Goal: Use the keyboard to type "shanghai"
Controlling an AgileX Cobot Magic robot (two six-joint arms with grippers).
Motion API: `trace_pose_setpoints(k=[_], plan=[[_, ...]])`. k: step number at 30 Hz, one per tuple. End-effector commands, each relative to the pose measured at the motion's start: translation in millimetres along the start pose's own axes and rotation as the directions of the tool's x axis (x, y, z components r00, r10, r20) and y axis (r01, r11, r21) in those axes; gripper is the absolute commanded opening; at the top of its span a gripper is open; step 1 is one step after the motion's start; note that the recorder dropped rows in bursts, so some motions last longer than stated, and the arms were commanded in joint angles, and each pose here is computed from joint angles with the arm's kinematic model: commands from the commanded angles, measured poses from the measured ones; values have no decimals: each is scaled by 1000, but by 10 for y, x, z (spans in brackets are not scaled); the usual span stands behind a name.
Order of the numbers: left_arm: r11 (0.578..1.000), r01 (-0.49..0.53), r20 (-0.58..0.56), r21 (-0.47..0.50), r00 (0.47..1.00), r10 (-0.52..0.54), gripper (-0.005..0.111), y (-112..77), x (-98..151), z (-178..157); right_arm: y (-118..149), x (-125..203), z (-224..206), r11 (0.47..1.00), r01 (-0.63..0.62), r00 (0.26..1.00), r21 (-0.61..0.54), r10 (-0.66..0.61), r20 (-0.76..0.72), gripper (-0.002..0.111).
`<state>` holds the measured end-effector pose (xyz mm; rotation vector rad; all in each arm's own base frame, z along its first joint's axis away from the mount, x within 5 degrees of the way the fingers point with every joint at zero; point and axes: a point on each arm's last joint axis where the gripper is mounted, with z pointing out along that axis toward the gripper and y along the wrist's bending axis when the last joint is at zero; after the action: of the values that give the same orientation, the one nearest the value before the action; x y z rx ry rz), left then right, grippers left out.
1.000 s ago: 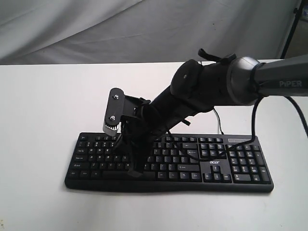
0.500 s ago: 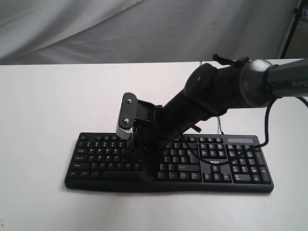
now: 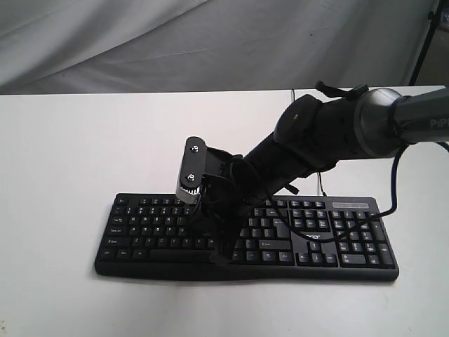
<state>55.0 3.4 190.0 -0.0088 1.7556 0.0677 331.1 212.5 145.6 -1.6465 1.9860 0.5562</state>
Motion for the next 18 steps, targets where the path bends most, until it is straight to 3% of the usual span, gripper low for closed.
trace_pose_setpoints(k=[1, 18], plan=[[1000, 2, 6, 4, 1000, -2, 1, -3, 9, 1, -12, 87, 72, 1000, -11, 1000, -14, 11, -17, 0], [1000, 2, 6, 4, 1000, -2, 1, -3, 9, 1, -31, 154, 156, 1000, -14, 999, -11, 13, -37, 0]])
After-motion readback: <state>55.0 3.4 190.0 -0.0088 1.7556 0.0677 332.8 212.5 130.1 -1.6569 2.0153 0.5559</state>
